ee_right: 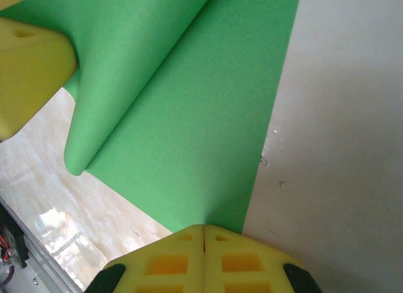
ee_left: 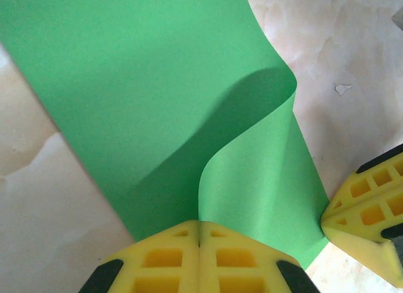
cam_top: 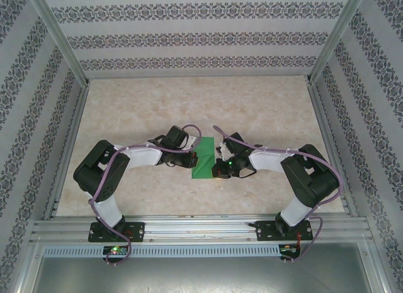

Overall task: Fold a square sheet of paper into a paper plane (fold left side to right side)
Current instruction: Fold the triangle a second time at the center of the table.

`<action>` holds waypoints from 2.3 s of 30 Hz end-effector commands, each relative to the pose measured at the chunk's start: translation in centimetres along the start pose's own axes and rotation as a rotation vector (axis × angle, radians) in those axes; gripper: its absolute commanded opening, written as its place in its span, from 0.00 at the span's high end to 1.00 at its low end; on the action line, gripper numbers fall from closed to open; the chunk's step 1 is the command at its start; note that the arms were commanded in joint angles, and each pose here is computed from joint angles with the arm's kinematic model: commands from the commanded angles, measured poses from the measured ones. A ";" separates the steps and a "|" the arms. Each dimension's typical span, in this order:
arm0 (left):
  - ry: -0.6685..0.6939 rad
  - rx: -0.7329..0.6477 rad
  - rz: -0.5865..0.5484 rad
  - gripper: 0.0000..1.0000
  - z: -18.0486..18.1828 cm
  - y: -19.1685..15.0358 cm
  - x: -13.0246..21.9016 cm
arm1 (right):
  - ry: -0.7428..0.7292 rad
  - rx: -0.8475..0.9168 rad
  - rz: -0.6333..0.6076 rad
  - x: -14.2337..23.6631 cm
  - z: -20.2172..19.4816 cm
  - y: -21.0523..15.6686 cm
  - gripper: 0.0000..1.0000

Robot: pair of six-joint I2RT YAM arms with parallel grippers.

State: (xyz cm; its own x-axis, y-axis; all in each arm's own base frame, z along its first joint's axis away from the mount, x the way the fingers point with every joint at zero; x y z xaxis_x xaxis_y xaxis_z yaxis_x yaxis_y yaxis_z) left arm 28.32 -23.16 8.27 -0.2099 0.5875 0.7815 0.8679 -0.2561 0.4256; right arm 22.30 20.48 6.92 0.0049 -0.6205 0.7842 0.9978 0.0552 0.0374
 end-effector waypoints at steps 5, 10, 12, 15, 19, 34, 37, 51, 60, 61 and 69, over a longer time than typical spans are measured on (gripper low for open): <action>0.023 -0.038 -0.048 1.00 0.2 1.5 0.3 | -0.055 -0.031 0.030 -0.2 -1.2 -0.4 1.00; 0.032 -0.041 -0.049 1.00 0.3 1.4 0.3 | -0.054 -0.032 0.032 -0.2 -1.2 -0.5 1.00; 0.028 -0.041 -0.049 1.00 0.3 1.5 0.2 | -0.053 -0.034 0.034 -0.2 -1.2 -0.5 1.00; 0.030 -0.039 -0.043 1.00 0.4 1.6 0.1 | -0.054 -0.034 0.034 -0.2 -1.3 -0.5 1.00; 0.036 -0.039 -0.043 1.00 0.4 1.6 0.0 | -0.056 -0.035 0.034 -0.2 -1.3 -0.5 1.00; 0.062 -0.048 -0.019 1.00 0.8 1.1 0.1 | -0.057 -0.038 0.037 -0.3 -1.4 -0.5 1.00; 0.065 -0.048 -0.017 1.00 0.8 1.0 0.0 | -0.057 -0.039 0.040 -0.4 -1.4 -0.5 1.00; 0.050 -0.043 -0.009 1.00 1.1 0.7 -1.0 | -0.046 -0.033 0.035 -0.3 -1.1 -0.3 1.00; 0.058 -0.039 0.033 1.00 1.6 -0.1 -1.6 | 0.148 -0.020 -0.066 2.7 1.9 1.3 0.94; 0.056 -0.038 0.035 1.00 1.6 -0.1 -1.7 | 0.181 -0.025 -0.081 3.2 2.2 1.6 0.94; 0.062 -0.042 0.051 1.00 1.5 -0.4 -2.0 | 0.273 -0.070 -0.155 2.0 3.6 3.7 1.00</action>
State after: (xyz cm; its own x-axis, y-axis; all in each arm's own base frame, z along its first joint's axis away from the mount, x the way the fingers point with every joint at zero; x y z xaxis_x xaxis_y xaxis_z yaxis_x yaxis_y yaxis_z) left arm 29.43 -23.46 7.55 -0.2338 0.5618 0.7935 0.8503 -0.2776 0.4471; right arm 25.26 21.11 11.00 -0.1231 -0.7775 0.6167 0.9920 -0.0778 0.0999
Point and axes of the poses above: each hand's point on the last joint's axis, 136 mm out from that joint toward the fingers, its own x axis back along the fingers, its own z axis along the line the jaws close on, y = z × x, the point moved 7 cm from there along x, back along the fingers, and after that the axes turned 2 degrees about -x, right-handed, at the moved point
